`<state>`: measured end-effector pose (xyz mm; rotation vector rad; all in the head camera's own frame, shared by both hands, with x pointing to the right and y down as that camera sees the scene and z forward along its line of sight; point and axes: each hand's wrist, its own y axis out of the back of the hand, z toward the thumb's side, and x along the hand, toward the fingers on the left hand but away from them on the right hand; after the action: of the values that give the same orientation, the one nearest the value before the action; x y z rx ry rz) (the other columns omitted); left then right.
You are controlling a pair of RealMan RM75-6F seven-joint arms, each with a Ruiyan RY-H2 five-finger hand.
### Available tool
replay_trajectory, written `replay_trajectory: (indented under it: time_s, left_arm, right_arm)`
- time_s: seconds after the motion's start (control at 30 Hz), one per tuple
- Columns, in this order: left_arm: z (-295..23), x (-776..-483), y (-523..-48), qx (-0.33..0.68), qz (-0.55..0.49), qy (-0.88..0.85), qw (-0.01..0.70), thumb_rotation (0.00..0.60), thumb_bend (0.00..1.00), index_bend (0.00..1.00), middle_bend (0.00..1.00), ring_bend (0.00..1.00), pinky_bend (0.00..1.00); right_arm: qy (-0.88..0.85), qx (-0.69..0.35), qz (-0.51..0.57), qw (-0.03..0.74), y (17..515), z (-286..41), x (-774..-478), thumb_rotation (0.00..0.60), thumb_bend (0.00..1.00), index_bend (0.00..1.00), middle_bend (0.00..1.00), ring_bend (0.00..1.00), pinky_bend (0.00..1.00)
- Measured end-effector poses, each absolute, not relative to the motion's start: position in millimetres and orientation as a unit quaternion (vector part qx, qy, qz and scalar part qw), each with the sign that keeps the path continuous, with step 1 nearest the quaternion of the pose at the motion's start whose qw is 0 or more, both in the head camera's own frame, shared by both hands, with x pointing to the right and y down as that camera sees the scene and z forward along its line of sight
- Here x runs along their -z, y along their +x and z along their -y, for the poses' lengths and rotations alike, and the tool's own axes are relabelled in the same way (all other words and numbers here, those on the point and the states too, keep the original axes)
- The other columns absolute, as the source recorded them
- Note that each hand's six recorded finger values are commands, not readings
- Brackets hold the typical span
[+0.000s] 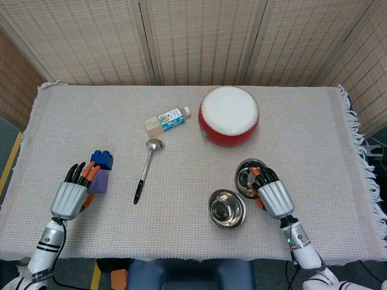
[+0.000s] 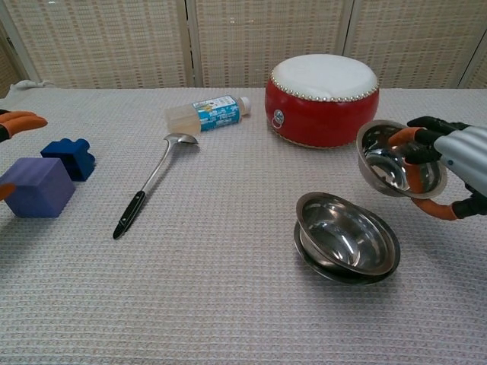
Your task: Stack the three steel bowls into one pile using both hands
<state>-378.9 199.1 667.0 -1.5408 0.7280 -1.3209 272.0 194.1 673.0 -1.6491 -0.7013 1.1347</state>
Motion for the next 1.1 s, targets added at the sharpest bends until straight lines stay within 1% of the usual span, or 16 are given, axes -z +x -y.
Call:
replay_trajectory:
  time_s: [0.13, 0.2, 0.3, 0.37, 0.53, 0.57, 0.77, 0.93, 0.97, 1.03, 1.07, 1.1]
  left_arm:
    - [-198.4, -666.6, -378.9, 0.541, -0.302, -0.628, 0.471, 0.6, 0.41, 0.0, 0.0, 0.0, 0.08]
    - [-198.5, -666.4, -378.8, 0.541, -0.302, -0.628, 0.471, 0.6, 0.41, 0.0, 0.0, 0.0, 0.08]
    - [-198.5, -665.2, -379.2, 0.542, -0.303, -0.626, 0.472, 0.6, 0.41, 0.0, 0.0, 0.0, 0.08]
    - [-198.0, -663.7, -380.3, 0.543, -0.305, -0.623, 0.473, 0.6, 0.41, 0.0, 0.0, 0.0, 0.08]
    - [-196.5, -660.5, -382.7, 0.545, -0.308, -0.62, 0.474, 0.6, 0.41, 0.0, 0.0, 0.0, 0.08]
    - [-196.4, -660.2, -382.8, 0.544, -0.308, -0.62, 0.474, 0.6, 0.41, 0.0, 0.0, 0.0, 0.08]
    - [-196.6, -662.0, -380.5, 0.544, -0.305, -0.622, 0.473, 0.6, 0.41, 0.0, 0.0, 0.0, 0.08]
    - [-196.9, -664.9, -377.7, 0.545, -0.302, -0.623, 0.473, 0.6, 0.41, 0.0, 0.0, 0.0, 0.08]
    - [-196.9, -665.2, -377.3, 0.545, -0.302, -0.623, 0.473, 0.6, 0.41, 0.0, 0.0, 0.0, 0.08]
    - [-196.9, -665.7, -376.3, 0.545, -0.3, -0.623, 0.475, 0.6, 0.41, 0.0, 0.0, 0.0, 0.08]
    - [-197.0, -665.6, -375.8, 0.545, -0.299, -0.623, 0.475, 0.6, 0.41, 0.0, 0.0, 0.0, 0.08]
    - [-196.9, -665.5, -375.5, 0.545, -0.299, -0.623, 0.475, 0.6, 0.41, 0.0, 0.0, 0.0, 0.08]
  right_arm:
    - [-0.71, -0.405, 0.294, 0.496, 245.2, -206.2, -655.8, 0.6, 0.4, 0.79, 0.19, 0.05, 0.2]
    - [-0.725, -0.385, 0.29, 0.491, 231.6, -210.6, -651.8, 0.6, 0.4, 0.78, 0.19, 0.05, 0.2]
    - [-0.747, -0.368, 0.275, 0.481, 213.4, -216.5, -652.0, 0.6, 0.4, 0.77, 0.19, 0.05, 0.2]
    - [-0.758, -0.364, 0.259, 0.475, 203.7, -221.3, -655.6, 0.6, 0.4, 0.74, 0.19, 0.05, 0.2]
    - [-0.774, -0.381, 0.217, 0.456, 195.8, -235.0, -664.9, 0.6, 0.4, 0.58, 0.19, 0.04, 0.17]
    - [-0.777, -0.384, 0.211, 0.452, 196.3, -237.1, -664.9, 0.6, 0.4, 0.56, 0.18, 0.04, 0.17]
    - [-0.775, -0.416, 0.174, 0.443, 215.7, -246.1, -661.1, 0.6, 0.4, 0.41, 0.1, 0.0, 0.11]
    - [-0.764, -0.453, 0.145, 0.437, 233.8, -252.1, -658.4, 0.6, 0.4, 0.13, 0.0, 0.0, 0.02]
    - [-0.762, -0.458, 0.143, 0.435, 237.2, -252.3, -657.4, 0.6, 0.4, 0.11, 0.0, 0.0, 0.02]
    - [-0.757, -0.468, 0.141, 0.433, 244.7, -252.5, -654.0, 0.6, 0.35, 0.02, 0.0, 0.0, 0.0]
    - [-0.755, -0.472, 0.142, 0.432, 247.9, -252.5, -651.9, 0.6, 0.32, 0.01, 0.0, 0.0, 0.0]
    - [-0.753, -0.475, 0.144, 0.432, 251.7, -252.1, -649.3, 0.6, 0.27, 0.0, 0.0, 0.0, 0.0]
